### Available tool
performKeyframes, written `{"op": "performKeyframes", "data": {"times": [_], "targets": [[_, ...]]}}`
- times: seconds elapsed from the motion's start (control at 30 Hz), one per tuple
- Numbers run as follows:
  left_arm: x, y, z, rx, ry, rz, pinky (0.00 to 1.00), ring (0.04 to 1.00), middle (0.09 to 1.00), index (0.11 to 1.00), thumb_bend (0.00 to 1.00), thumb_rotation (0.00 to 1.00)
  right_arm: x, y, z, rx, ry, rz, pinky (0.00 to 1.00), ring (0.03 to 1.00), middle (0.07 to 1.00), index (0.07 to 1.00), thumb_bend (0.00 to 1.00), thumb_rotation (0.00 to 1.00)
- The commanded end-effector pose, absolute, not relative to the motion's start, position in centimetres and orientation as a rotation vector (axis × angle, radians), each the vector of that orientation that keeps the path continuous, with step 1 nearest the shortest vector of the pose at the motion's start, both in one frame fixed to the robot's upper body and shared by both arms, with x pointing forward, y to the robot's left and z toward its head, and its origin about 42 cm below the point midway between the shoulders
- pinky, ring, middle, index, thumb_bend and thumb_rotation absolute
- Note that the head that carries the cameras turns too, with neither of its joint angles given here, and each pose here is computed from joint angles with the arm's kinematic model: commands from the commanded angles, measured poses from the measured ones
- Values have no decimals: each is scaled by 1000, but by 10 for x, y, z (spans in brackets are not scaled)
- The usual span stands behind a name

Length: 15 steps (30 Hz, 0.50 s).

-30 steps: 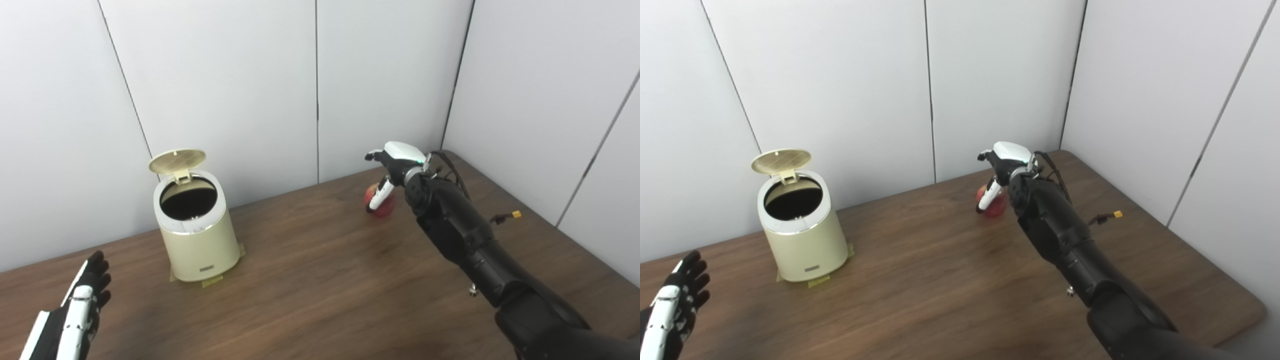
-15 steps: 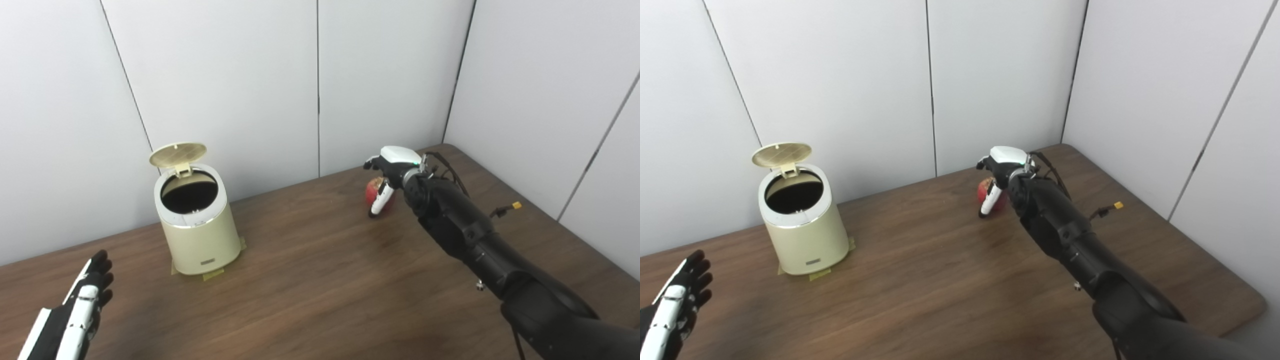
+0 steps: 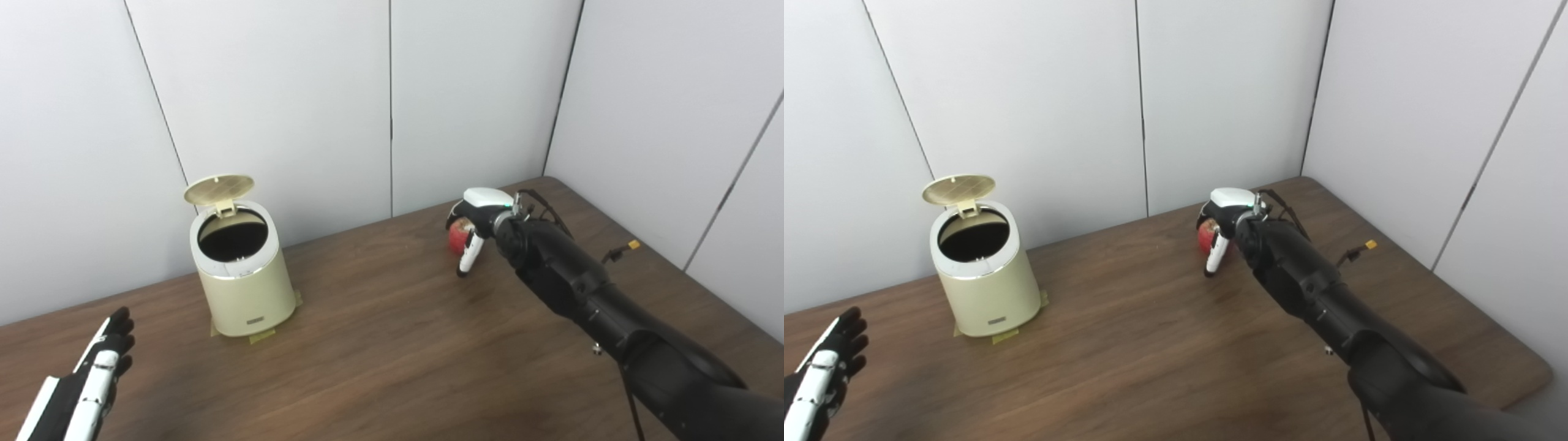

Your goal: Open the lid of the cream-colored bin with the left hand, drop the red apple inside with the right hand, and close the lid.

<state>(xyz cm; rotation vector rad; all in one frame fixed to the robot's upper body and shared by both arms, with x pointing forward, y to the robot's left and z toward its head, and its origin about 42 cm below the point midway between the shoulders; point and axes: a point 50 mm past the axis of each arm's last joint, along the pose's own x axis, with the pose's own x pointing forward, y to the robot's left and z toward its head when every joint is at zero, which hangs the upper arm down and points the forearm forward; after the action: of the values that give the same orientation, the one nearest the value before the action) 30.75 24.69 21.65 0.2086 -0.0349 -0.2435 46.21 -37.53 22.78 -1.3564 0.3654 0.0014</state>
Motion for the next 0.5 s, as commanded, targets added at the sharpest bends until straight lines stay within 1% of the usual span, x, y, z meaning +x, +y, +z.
{"op": "performKeyframes", "data": {"times": [0.0,0.07,0.1,0.33,0.4,0.47], "targets": [[312,246,236,233,-108,-238,1000,1000,1000,1000,441,953,467,-379,258,-1359,246,-76,557,515,538,476,538,13],[312,245,237,230,-111,-244,1000,1000,1000,1000,443,960,465,-379,255,-1357,224,-76,532,480,530,460,522,3],[312,245,237,227,-112,-248,1000,1000,1000,1000,437,960,465,-379,254,-1359,214,-74,536,471,530,456,519,1],[309,241,243,218,-137,-262,1000,1000,1000,1000,430,959,460,-382,251,-1349,152,-88,531,445,520,466,518,0],[308,239,244,229,-142,-258,1000,1000,1000,1000,435,960,459,-382,253,-1356,108,-102,506,435,514,474,518,0],[306,237,243,238,-144,-260,1000,1000,1000,1000,430,964,455,-376,259,-1360,23,-117,471,420,513,483,518,0]]}}
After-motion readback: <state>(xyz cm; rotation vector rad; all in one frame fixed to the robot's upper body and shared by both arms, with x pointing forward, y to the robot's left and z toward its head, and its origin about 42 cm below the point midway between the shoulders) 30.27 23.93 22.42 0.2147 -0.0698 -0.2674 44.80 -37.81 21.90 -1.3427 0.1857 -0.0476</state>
